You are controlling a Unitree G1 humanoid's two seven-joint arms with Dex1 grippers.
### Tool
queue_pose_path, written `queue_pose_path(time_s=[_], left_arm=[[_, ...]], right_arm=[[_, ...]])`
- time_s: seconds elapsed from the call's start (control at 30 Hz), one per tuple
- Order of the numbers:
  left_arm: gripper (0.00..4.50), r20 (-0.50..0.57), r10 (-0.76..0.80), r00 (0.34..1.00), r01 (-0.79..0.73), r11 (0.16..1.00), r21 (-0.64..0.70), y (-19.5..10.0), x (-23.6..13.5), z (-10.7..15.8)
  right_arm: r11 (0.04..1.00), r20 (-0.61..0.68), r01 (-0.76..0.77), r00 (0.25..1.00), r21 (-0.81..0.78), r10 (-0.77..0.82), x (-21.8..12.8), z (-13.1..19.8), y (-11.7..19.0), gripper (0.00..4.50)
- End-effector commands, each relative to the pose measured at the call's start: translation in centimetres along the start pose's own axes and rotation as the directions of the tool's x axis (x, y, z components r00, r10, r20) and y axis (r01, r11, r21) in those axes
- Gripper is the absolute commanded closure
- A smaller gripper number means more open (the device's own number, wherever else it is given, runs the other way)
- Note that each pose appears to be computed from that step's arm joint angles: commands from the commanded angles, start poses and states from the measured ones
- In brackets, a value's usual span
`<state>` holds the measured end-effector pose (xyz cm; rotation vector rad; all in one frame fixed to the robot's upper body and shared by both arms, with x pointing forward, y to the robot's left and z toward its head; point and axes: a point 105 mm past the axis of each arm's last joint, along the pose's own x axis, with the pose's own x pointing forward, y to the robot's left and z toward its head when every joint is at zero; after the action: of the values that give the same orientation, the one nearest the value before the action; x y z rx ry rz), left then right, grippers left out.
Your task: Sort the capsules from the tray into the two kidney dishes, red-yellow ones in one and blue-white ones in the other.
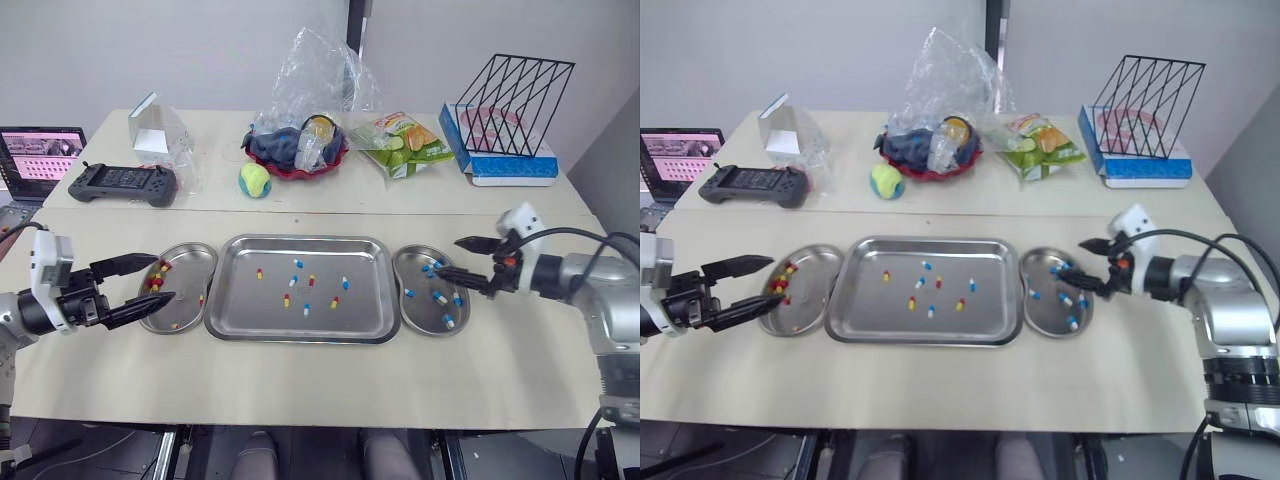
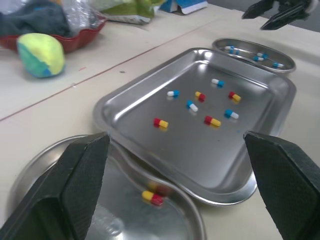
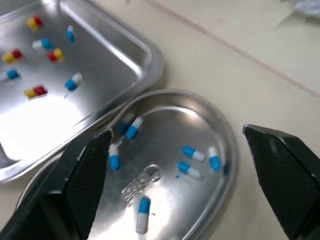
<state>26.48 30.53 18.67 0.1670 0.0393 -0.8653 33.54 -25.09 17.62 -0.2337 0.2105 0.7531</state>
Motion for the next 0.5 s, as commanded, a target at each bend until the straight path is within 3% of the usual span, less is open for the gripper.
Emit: queue_pose_path(time_s=[0.03, 0.23, 0.43, 0.5], left_arm=[[0.0, -0.032, 0.137, 0.99, -0.135, 0.99, 0.043, 1.6, -3.0, 0.2], [0.0, -0.086, 0.256, 0.963, -0.258, 0.966, -0.007, 2.5, -5.9, -1.3], [0.0, -0.058, 0.361, 0.931, -0.36, 0.932, 0.03, 3.4, -6.6, -1.6], [0.0, -0.042, 0.387, 0.921, -0.388, 0.921, -0.03, 3.8, -6.3, -1.4]], right_arm=[[0.998, 0.068, 0.056, 0.996, 0.012, -0.056, -2.8, 0.2, -1.7, 0.01], [0.986, 0.052, 0.149, 0.987, 0.069, -0.153, -5.1, -3.5, -3.8, 0.01], [0.975, 0.061, 0.207, 0.975, 0.078, -0.211, -5.7, -4.9, -4.6, 0.01], [0.974, 0.071, 0.216, 0.973, 0.076, -0.221, -5.6, -4.9, -4.7, 0.01]])
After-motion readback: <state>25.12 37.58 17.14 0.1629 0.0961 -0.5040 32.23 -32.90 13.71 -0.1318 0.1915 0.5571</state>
